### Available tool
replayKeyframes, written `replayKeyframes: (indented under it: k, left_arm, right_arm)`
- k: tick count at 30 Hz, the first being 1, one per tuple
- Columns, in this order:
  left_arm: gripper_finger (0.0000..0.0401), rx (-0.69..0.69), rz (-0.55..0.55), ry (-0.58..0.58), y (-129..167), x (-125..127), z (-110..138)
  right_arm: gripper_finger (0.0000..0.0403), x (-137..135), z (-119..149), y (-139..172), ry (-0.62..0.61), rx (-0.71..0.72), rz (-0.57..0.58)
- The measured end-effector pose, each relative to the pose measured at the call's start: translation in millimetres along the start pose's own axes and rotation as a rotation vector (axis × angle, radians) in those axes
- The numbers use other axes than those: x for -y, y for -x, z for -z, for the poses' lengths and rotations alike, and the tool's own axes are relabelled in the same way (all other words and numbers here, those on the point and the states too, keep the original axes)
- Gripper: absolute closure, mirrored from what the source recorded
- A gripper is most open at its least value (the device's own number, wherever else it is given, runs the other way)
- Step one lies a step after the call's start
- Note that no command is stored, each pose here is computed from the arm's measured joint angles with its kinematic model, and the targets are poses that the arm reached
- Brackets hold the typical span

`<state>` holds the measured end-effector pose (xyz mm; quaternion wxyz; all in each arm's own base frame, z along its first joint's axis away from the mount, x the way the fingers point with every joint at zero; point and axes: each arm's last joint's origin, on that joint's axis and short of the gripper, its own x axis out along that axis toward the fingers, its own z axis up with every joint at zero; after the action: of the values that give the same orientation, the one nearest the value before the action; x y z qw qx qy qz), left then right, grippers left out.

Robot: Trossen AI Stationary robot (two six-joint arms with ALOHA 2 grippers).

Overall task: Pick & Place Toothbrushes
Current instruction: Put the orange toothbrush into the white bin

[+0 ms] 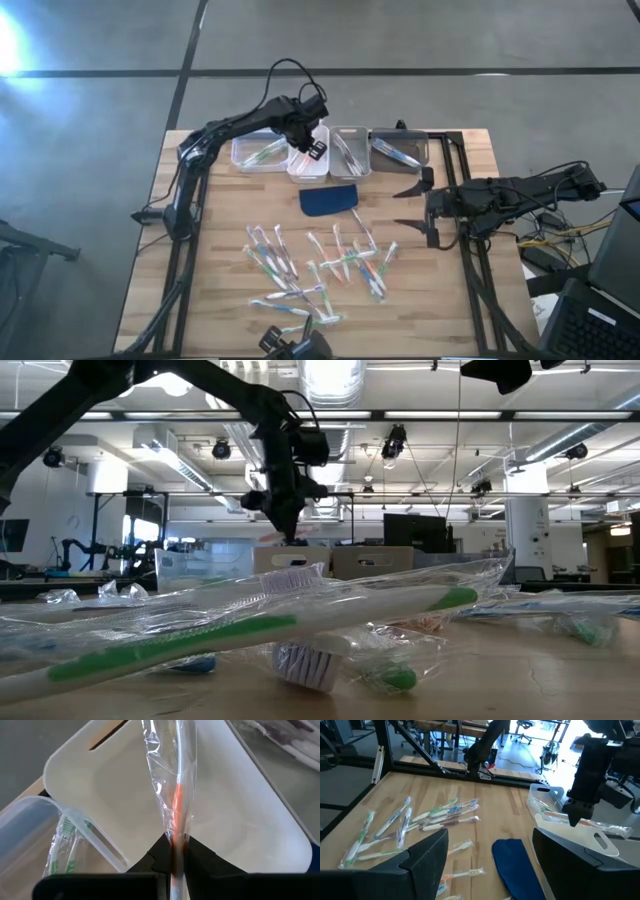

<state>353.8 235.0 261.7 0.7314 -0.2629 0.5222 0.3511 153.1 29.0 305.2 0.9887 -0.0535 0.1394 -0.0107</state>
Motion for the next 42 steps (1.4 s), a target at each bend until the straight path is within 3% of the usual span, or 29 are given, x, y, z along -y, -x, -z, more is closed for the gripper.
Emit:
replayKeyframes:
  k: [25,42]
  left_arm:
    - [0.037,-0.019,0.021,0.009,-22.8,0.7,8.7]
    - [0.0368,-0.014,0.052,-0.04,-59.5,-2.5,23.4]
  right_arm:
    - [0.0184,0.0,0.0,-0.1,0.009,0.0,0.001]
    - [0.0134,0.0,0.0,-0.2,0.018,0.0,0.0]
